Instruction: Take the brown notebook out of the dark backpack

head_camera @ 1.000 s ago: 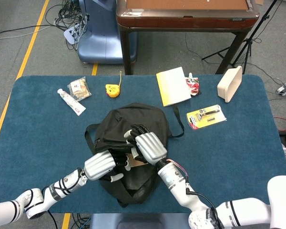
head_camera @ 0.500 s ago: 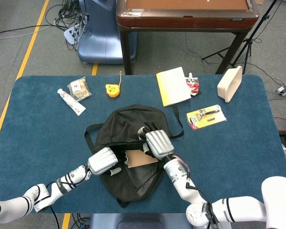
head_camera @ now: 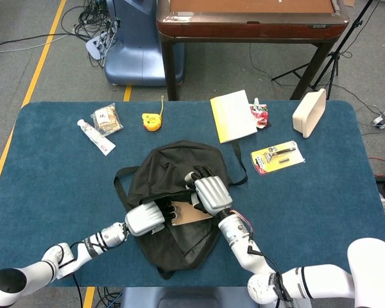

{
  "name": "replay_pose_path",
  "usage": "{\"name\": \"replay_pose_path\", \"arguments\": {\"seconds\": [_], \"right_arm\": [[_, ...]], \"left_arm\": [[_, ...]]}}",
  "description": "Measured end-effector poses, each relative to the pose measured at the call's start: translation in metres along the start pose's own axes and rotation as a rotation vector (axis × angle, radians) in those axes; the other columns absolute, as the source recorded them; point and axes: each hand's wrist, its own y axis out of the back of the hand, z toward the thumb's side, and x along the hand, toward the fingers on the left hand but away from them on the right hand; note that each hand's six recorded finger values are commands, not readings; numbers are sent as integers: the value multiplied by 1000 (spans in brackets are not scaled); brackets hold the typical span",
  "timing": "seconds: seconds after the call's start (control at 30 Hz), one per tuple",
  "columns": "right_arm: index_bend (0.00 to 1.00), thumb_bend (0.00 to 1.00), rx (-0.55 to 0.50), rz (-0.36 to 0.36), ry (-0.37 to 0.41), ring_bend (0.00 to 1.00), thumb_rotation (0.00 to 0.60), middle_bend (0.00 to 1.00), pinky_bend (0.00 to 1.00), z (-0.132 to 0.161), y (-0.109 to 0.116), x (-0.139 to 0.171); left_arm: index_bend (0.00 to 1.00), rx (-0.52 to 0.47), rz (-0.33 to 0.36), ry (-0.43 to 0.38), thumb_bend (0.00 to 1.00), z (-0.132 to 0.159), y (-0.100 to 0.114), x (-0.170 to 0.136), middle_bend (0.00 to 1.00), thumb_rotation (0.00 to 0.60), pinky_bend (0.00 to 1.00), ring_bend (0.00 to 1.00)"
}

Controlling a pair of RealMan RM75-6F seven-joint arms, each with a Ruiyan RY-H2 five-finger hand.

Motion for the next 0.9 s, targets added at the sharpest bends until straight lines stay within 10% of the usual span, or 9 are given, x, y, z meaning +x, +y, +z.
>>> {"name": "replay_pose_path", "arguments": {"seconds": [0.9], "right_arm": [[683, 821, -19, -16, -48, 94, 600, 275, 114, -13, 5, -8]], "left_arm": [[114, 82, -16, -35, 251, 2, -22, 31, 91, 600, 244, 125]]}}
